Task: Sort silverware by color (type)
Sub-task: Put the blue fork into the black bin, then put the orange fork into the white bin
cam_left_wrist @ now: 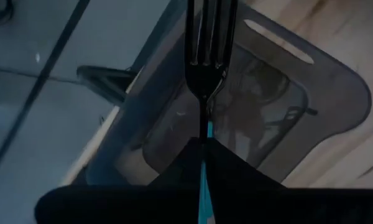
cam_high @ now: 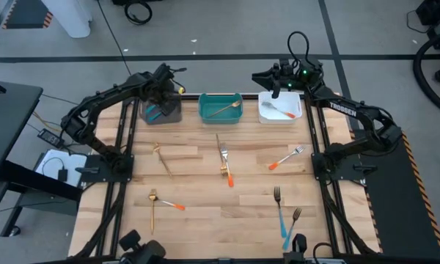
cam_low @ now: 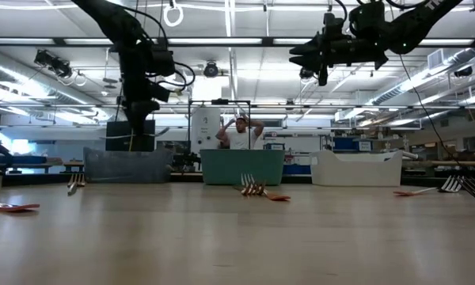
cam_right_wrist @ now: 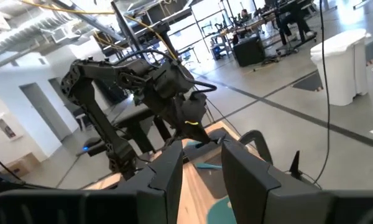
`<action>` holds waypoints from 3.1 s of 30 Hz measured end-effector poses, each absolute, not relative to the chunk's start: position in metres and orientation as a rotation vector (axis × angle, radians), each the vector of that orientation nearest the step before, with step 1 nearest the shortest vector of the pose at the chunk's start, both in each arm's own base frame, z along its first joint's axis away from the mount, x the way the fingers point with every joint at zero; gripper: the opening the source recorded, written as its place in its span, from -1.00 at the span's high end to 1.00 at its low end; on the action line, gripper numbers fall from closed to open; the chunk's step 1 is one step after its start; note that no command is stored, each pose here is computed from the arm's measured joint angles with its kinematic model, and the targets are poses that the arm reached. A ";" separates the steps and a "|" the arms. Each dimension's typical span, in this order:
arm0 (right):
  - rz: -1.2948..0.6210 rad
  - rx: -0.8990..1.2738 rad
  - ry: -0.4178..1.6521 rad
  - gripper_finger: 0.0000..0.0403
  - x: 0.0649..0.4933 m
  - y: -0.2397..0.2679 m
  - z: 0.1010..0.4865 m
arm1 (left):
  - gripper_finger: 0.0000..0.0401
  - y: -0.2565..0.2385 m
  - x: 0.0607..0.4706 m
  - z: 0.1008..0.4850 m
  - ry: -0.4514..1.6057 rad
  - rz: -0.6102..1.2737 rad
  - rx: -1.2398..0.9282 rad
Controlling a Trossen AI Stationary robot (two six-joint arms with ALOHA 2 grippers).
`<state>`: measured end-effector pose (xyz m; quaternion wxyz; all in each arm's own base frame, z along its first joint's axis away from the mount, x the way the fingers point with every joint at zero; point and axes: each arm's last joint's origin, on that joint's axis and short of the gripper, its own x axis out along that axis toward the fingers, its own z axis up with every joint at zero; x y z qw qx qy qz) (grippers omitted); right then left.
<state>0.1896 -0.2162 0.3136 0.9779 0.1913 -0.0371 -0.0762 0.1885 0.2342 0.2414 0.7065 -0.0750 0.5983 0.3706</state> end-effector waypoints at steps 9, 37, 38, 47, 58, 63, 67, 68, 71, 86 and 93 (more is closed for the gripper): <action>-0.151 0.474 -0.082 0.42 0.190 -0.216 0.314 | 0.89 0.236 0.187 0.240 1.368 0.767 -0.096; -0.098 0.394 -0.151 0.42 0.182 -0.162 0.355 | 0.55 0.211 0.223 0.272 1.208 0.565 -0.153; -0.101 0.392 -0.122 0.42 0.181 -0.156 0.354 | 0.55 0.207 0.228 0.277 1.185 0.533 -0.148; -0.313 0.412 0.506 0.42 0.157 -0.100 0.308 | 0.55 0.174 0.271 0.312 1.017 0.350 0.044; -0.109 0.190 1.039 0.42 0.148 -0.061 0.273 | 0.56 0.162 0.287 0.318 0.937 0.295 0.153; 0.008 0.005 1.170 0.42 0.158 -0.061 0.258 | 0.56 0.164 0.290 0.321 0.887 0.326 0.134; 0.138 -0.035 1.277 0.42 0.167 -0.059 0.232 | 0.56 0.164 0.291 0.322 0.863 0.347 0.105; 0.162 -0.038 1.308 0.42 0.168 -0.057 0.225 | 0.56 0.164 0.291 0.322 0.860 0.351 0.098; 0.198 -0.041 1.370 0.42 0.174 -0.055 0.209 | 0.56 0.164 0.291 0.322 0.861 0.353 0.094; 0.199 -0.049 1.550 0.42 0.191 -0.059 0.169 | 0.56 0.164 0.291 0.322 0.856 0.362 0.074; 0.207 -0.044 1.642 0.43 0.196 -0.061 0.153 | 0.56 0.164 0.291 0.322 0.856 0.364 0.069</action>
